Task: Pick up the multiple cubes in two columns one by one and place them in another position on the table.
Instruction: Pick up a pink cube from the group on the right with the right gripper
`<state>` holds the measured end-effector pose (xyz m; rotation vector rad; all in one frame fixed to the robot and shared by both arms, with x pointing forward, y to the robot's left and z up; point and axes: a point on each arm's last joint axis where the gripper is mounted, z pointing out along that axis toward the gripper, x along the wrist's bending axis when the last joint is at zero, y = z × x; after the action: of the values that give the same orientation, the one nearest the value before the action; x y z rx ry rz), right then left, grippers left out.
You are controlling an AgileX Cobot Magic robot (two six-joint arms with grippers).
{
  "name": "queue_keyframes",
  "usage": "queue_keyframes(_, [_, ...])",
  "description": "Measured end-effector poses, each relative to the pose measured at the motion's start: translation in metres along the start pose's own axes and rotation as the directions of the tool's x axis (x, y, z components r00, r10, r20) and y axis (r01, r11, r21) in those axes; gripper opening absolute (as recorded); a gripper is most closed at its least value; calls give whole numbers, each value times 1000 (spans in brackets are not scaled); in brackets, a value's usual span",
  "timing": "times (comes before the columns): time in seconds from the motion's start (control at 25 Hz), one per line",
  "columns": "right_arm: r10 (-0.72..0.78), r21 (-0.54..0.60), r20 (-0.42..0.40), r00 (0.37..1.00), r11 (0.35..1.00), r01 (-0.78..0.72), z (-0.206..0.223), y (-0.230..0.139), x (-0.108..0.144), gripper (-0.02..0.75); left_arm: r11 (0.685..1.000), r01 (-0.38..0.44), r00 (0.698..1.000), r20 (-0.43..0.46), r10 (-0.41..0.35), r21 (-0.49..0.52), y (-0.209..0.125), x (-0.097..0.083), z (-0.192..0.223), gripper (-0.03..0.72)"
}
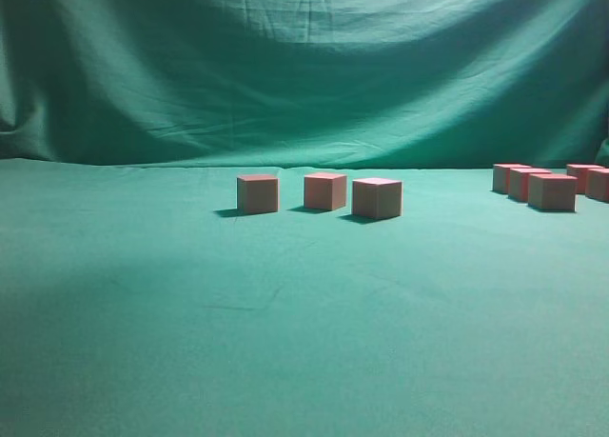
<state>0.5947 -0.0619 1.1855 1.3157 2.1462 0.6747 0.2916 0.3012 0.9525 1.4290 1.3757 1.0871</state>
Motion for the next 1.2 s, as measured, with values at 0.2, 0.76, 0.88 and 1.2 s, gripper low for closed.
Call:
queue_keyframes(0.2, [172,141,123,977,972,-189,-18,-53,-93,500,1000,0,1000,0,0,0,0,0,0,0])
queue_keyframes(0.76, [401,439,162,901,789,-430,51,-196,-158,500,1000,0,1000,0,0,0,0,0,0,0])
queue_keyframes(0.88, [419,426,171,892,785,-450,62,-215,-164,500,1000,0,1000,0,0,0,0,0,0,0])
queue_keyframes(1.2, [376,330,147,915,854,-403,76,-217,-172,500,1000,0,1000,0,0,0,0,0,0,0])
